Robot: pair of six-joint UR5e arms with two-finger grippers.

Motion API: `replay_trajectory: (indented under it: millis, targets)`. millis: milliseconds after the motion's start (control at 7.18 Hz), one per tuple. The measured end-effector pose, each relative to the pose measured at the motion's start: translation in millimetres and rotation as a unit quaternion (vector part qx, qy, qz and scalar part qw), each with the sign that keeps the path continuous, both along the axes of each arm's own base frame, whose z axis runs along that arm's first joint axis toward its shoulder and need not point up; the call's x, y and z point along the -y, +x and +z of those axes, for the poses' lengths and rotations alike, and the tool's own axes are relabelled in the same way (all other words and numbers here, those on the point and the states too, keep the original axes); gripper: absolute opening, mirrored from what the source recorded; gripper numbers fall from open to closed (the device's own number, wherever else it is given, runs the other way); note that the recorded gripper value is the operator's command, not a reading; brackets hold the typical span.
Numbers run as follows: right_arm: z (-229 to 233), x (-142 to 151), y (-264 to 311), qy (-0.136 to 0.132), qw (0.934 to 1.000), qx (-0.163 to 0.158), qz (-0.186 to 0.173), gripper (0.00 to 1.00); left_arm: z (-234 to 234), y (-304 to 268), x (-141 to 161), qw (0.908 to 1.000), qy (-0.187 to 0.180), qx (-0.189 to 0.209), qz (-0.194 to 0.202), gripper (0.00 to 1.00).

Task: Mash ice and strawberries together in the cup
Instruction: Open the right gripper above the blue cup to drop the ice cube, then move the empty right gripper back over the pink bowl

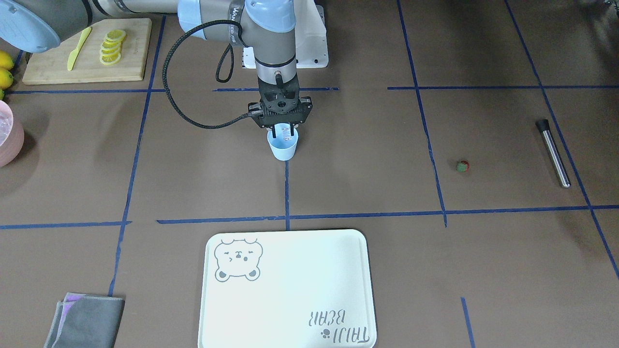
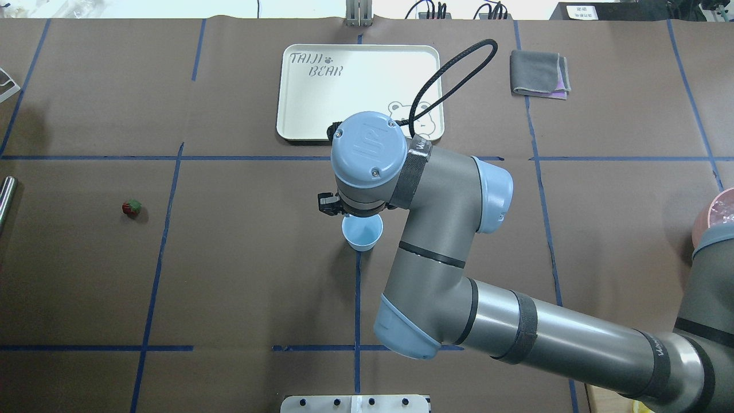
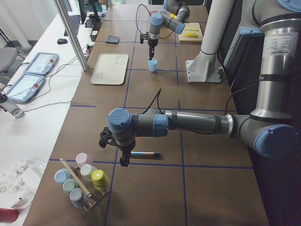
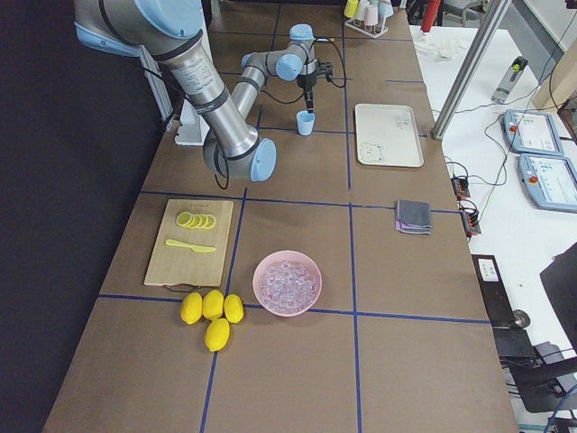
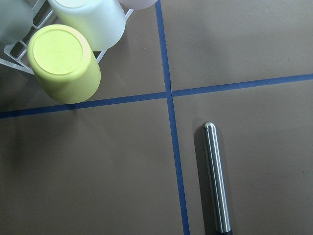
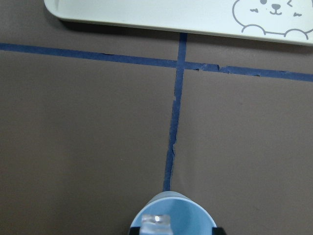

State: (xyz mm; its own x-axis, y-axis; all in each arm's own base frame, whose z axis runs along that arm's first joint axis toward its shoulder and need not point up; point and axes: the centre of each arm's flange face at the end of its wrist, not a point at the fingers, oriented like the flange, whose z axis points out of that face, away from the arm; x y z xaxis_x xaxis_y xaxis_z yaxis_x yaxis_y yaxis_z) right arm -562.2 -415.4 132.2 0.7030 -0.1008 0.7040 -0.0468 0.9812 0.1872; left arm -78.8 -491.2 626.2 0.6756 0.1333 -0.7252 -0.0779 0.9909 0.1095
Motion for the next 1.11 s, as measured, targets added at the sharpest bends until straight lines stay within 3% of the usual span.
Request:
replay_trajectory:
  millis: [696,1114]
  targets:
    - [-5,13,23,0.010,0.9997,0.017,0.016,0.99,-8,0,1,1.0000,0.007,0.000,0.000,1.00]
    - [46,45,146,0.029,0.9993,-0.008,0.021,0.99,-33,7,3,0.9997,0.025,0.001,-0.002,1.00]
